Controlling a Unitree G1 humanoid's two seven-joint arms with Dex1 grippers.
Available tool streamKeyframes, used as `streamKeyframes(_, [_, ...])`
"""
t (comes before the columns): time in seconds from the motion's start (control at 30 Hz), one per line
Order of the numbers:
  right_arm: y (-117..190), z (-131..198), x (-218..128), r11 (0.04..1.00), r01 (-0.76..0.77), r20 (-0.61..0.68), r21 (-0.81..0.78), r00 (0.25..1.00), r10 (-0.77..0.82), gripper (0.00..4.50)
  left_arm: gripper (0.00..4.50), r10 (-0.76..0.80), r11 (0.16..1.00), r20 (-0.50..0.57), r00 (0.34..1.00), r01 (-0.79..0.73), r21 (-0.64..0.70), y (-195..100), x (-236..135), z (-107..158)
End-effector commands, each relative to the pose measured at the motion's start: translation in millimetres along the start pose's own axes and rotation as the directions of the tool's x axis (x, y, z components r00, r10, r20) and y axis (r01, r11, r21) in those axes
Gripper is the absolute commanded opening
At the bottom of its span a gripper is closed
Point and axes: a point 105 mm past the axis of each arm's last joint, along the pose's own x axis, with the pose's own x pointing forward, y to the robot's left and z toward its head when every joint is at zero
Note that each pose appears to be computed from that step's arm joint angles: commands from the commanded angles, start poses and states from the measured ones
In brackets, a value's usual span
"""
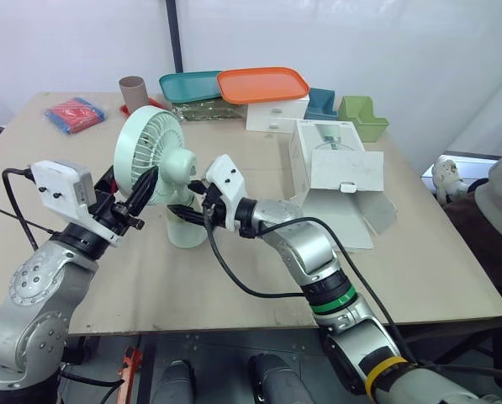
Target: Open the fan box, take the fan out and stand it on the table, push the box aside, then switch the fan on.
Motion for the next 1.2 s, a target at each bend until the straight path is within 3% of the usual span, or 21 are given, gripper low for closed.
streamKeyframes(0.03, [4.9,14.7,4.8,0.999,-0.018,0.033,-0.034,0.999,0.019,3.18,2.12,-0.023,0.999,0.095,0.995,0.019,0.037,-3.4,-1.8,21.5])
streamKeyframes(0.27, [1.8,13.8,7.1,1.0,-0.001,0.026,-0.022,1.0,0.001,3.18,2.12,-0.027,0.999,0.091,0.996,0.024,0.035,-3.9,-2.6,19.1])
streamKeyframes(0.37, [0.0,13.8,6.8,1.0,0.01,0.026,-0.019,1.0,-0.01,2.46,2.12,-0.028,0.999,0.088,0.996,0.025,0.035,-3.6,-3.9,18.2])
streamKeyframes(0.4, [-0.1,13.2,6.7,1.0,0.01,0.024,-0.019,1.0,-0.009,1.9,2.12,-0.028,0.999,0.087,0.996,0.025,0.034,-3.4,-4.0,17.7])
streamKeyframes(0.43, [-0.2,12.1,6.8,1.0,0.012,0.02,-0.019,1.0,-0.012,1.74,2.12,-0.03,0.999,0.085,0.996,0.027,0.035,-3.8,-4.3,17.1])
streamKeyframes(0.73, [0.6,11.0,7.0,1.0,0.011,0.018,-0.017,1.0,-0.011,1.74,2.12,-0.032,0.999,0.084,0.996,0.029,0.034,-3.5,-4.7,16.3])
streamKeyframes(0.83, [2.2,11.7,7.0,1.0,0.005,0.025,-0.022,1.0,-0.004,0.56,2.12,-0.034,0.999,0.081,0.996,0.031,0.036,-3.6,-5.0,15.3])
streamKeyframes(0.87, [2.7,12.0,7.1,1.0,0.002,0.027,-0.022,1.0,-0.002,0.45,2.12,-0.034,0.999,0.081,0.996,0.031,0.037,-3.6,-5.1,15.2])
streamKeyframes(1.2, [3.6,13.3,7.4,0.999,0.0,0.037,-0.037,0.999,0.001,0.42,2.12,-0.036,0.999,0.081,0.996,0.033,0.041,-3.0,-5.1,14.7])
